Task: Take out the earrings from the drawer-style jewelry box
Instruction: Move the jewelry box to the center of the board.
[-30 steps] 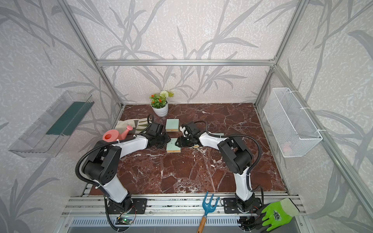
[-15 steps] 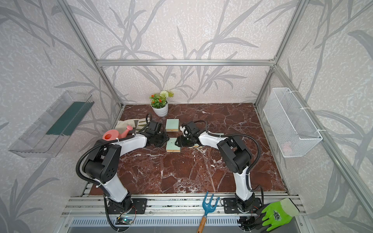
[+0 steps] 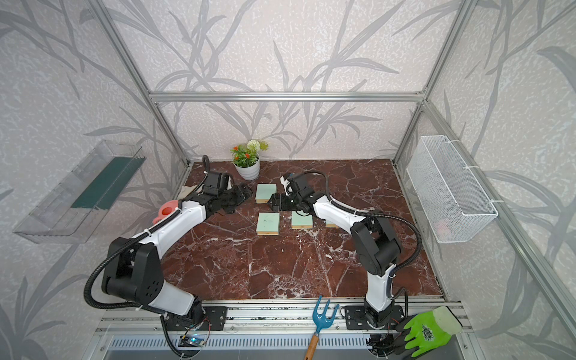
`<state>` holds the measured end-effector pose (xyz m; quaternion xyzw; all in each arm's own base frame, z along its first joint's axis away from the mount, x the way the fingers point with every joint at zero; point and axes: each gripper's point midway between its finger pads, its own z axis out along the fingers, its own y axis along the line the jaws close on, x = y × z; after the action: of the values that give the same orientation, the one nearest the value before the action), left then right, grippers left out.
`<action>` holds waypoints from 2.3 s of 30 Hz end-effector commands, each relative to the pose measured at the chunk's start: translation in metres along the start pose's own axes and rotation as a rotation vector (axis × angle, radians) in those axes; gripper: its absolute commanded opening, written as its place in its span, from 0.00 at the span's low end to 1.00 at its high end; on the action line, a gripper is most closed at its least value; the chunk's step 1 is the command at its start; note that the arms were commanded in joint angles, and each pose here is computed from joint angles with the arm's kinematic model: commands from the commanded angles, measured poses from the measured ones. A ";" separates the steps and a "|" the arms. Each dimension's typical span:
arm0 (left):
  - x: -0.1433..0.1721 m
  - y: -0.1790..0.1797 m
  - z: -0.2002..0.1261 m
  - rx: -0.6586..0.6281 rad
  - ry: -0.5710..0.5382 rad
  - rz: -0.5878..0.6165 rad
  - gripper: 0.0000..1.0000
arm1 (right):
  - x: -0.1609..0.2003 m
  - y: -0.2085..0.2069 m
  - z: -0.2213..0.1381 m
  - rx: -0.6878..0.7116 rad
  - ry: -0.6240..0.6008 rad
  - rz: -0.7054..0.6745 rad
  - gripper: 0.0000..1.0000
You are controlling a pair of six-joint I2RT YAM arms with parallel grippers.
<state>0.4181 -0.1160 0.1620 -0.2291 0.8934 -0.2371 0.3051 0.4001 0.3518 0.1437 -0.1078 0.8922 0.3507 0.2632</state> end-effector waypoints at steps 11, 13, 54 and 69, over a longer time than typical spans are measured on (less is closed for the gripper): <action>-0.025 0.005 0.092 0.024 0.128 0.143 0.80 | -0.059 -0.040 0.065 -0.042 -0.037 0.127 0.80; -0.024 0.004 0.105 0.042 0.162 0.145 0.74 | -0.061 -0.044 0.074 -0.055 -0.034 0.140 0.78; 0.006 0.036 0.126 0.032 0.305 -0.048 0.53 | -0.029 0.012 0.146 -0.232 0.189 0.154 0.67; 0.015 0.093 0.092 -0.123 0.259 -0.120 0.52 | 0.014 0.074 0.167 -0.294 0.302 0.052 0.66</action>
<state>0.4548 -0.0749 0.0416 -0.2625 0.9207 -0.2335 0.1701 0.4680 0.4870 0.0677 -0.1170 0.8834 0.4325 0.1376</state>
